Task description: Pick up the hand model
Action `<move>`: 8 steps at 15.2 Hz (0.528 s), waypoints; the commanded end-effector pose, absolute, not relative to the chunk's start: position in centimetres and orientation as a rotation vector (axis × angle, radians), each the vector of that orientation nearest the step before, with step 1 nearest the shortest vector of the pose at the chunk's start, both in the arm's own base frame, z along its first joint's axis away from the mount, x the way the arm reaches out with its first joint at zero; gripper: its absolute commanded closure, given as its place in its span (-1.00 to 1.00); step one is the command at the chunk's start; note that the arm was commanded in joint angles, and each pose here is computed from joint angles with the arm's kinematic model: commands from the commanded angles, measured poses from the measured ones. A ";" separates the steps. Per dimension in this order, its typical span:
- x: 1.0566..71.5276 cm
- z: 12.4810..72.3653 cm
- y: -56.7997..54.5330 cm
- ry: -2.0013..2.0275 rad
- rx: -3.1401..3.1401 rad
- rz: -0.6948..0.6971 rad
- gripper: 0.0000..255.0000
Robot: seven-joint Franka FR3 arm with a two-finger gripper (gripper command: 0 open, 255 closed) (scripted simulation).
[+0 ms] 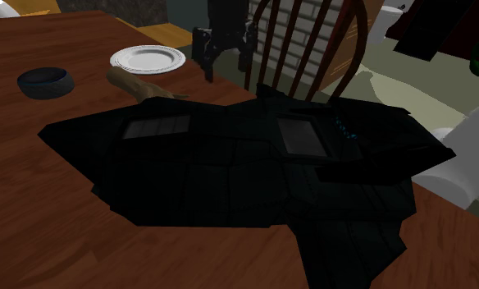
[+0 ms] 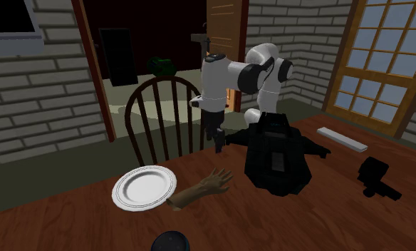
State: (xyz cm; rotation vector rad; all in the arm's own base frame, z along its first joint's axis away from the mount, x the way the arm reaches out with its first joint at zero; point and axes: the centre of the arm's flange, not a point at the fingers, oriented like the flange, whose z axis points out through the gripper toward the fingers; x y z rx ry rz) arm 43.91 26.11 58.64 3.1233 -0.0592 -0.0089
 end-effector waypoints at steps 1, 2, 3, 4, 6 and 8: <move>45.4 58.5 28.1 -0.066 3.124 -0.002 -1.00; 46.0 58.5 29.2 -0.068 3.123 0.002 -1.00; 46.7 58.5 30.4 -0.071 3.123 0.006 -1.00; 47.4 58.4 31.5 -0.073 3.123 0.009 -1.00; 48.7 58.4 33.7 -0.077 3.122 0.016 -1.00; 50.1 58.3 35.9 -0.081 3.121 0.024 -1.00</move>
